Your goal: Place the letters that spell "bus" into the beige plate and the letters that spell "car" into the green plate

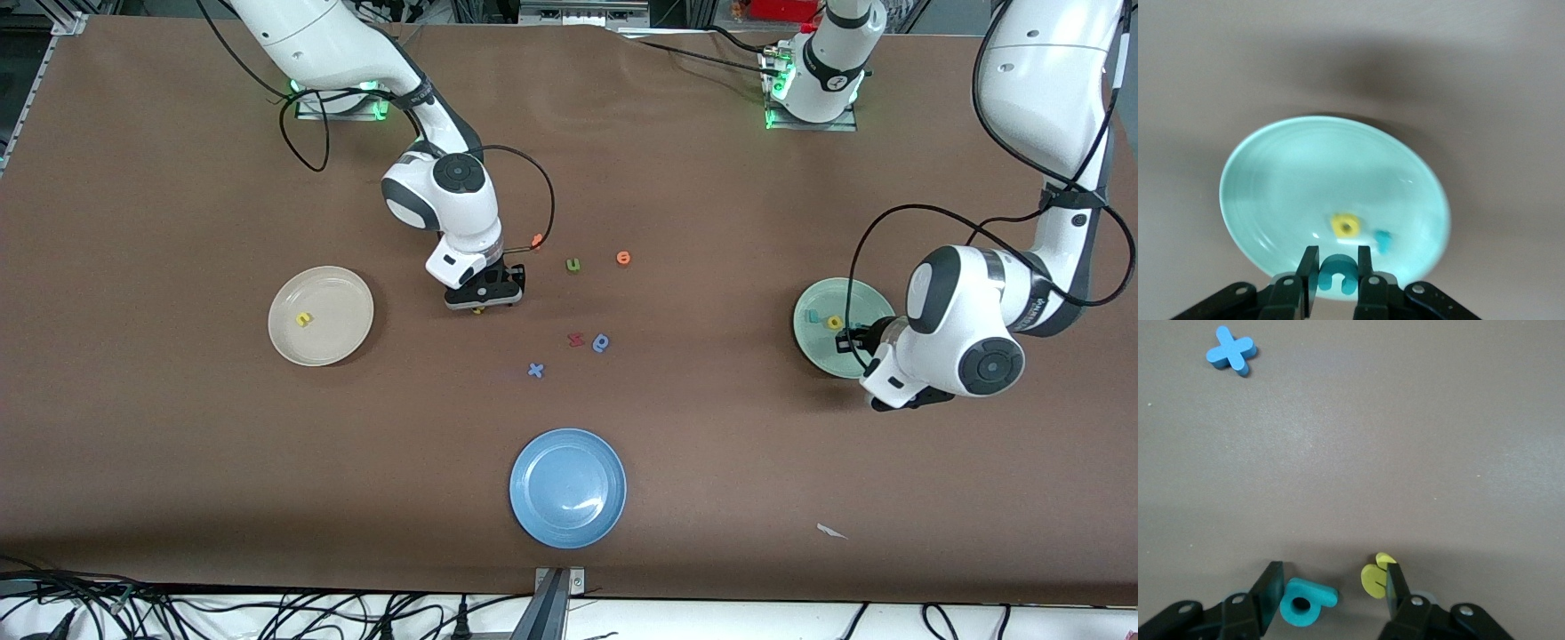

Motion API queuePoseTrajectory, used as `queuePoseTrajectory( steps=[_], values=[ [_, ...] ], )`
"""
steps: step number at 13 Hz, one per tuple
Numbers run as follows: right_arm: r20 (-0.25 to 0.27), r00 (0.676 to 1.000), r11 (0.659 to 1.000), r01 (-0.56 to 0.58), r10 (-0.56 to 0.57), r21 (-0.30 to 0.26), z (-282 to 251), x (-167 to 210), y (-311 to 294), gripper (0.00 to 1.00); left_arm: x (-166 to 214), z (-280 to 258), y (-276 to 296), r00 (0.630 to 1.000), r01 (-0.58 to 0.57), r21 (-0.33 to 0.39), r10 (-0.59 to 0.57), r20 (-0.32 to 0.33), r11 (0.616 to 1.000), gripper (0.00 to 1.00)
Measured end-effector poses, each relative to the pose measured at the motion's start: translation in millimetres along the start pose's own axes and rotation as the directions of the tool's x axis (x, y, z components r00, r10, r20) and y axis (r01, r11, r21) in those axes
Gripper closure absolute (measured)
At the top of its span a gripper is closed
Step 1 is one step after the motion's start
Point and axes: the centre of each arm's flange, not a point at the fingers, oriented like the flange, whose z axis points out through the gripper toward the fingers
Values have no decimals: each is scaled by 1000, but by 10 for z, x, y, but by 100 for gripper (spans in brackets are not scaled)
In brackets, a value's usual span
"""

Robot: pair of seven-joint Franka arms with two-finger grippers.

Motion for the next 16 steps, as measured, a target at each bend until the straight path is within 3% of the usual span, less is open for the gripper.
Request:
queuePoseTrajectory(
  steps=[2,5,6,12,14,16],
  values=[
    [-1,1000,1000,-2,2,-1,3,6,11,29,-6,388,-129,999,-29,-20,28,-36,999,73],
    [-2,1000,1000,-7,7,-5,11,23,43,29,-14,491,-258,998,-44,-30,43,-46,999,73],
    [-2,1000,1000,-8,8,-5,11,24,45,29,-18,454,-261,998,-45,-31,43,-52,999,67],
    [-3,995,995,-97,97,-5,6,30,43,29,-179,-393,-218,991,-56,-26,53,-127,998,1],
    [4,993,993,-121,121,-14,-1,12,24,29,-308,-875,-177,985,-59,-40,51,-167,997,0],
    [19,993,991,-117,119,-60,-86,11,13,29,-466,-1353,-210,979,-51,-57,39,-202,997,0]
  ],
)
